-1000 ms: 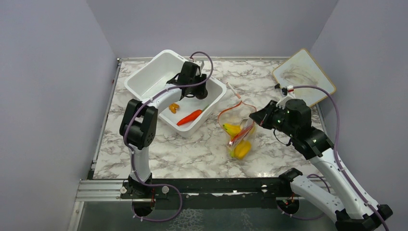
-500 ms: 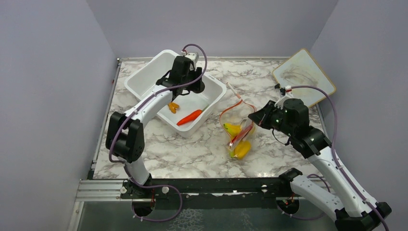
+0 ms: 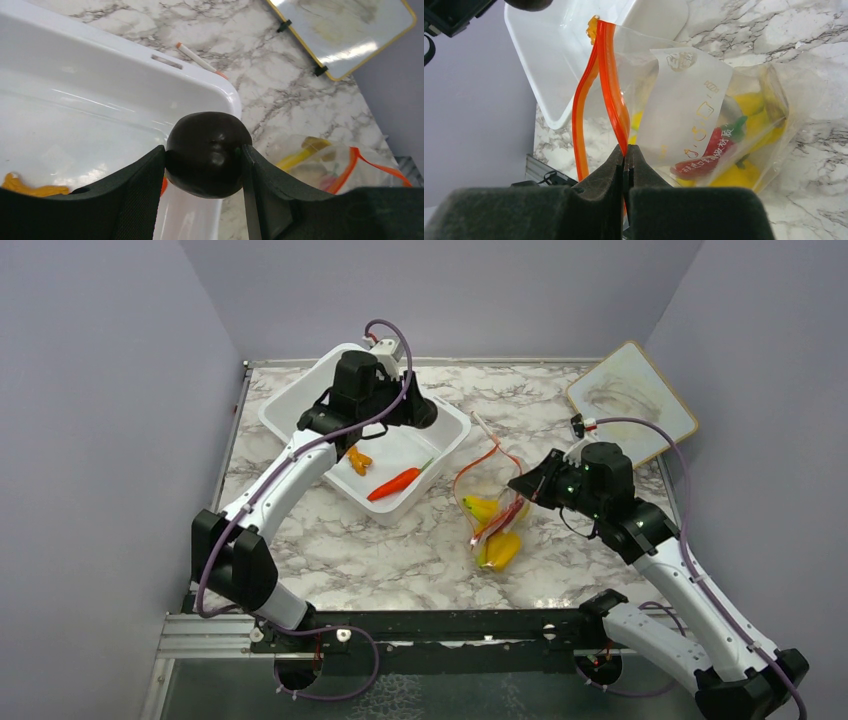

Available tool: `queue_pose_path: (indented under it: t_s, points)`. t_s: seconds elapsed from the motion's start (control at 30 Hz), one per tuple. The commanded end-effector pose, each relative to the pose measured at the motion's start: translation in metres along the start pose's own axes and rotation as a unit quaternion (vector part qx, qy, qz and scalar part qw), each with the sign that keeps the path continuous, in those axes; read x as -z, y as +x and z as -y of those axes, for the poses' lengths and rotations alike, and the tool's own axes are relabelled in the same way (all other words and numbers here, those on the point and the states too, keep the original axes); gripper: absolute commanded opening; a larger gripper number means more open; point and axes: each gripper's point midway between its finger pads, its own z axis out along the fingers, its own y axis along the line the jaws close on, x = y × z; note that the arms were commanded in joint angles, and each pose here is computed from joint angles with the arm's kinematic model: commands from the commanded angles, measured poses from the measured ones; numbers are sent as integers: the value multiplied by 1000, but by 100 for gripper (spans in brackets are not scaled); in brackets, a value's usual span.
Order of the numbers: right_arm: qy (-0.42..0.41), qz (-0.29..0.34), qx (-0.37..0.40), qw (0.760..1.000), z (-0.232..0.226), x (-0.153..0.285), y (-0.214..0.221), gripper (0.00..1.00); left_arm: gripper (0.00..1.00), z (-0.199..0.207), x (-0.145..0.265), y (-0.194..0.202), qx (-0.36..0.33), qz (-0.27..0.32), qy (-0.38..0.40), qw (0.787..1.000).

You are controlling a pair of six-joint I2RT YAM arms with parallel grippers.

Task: Place the food in the zip-top bag and seal the zipper
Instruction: Pick up the fake fruit from the bin, then place the fake fruit in the zipper food storage bag.

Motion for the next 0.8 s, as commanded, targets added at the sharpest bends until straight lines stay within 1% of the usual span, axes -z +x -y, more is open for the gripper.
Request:
queue_pose_path:
  t_s: [0.0,0.17,0.3,0.4,0.5,0.57,0.63,0.77]
  points:
    - [-20,-4,-12,1000,-7,-4,1,1,38,45,18,2,41,-1,116,992]
    - [-19,-6,-25,999,-5,-8,4,1,37,74,35,1,70,2,191,979]
    - [-23,-7,-32,999,-5,-13,6,1,37,97,50,1,104,2,257,961]
    - [-24,-8,-29,999,-7,-15,3,1,37,109,58,-1,126,5,290,949]
    - [-25,-8,-28,999,-9,-18,0,1,37,117,64,1,146,2,312,939]
    - [-29,-7,-28,999,-12,-20,-1,1,37,120,63,7,148,-4,318,936]
    - [-34,-8,-31,999,-14,-22,-2,1,37,124,60,20,147,-19,323,935]
    - [-42,-17,-33,998,-18,-26,-1,1,37,139,59,40,155,-46,348,923]
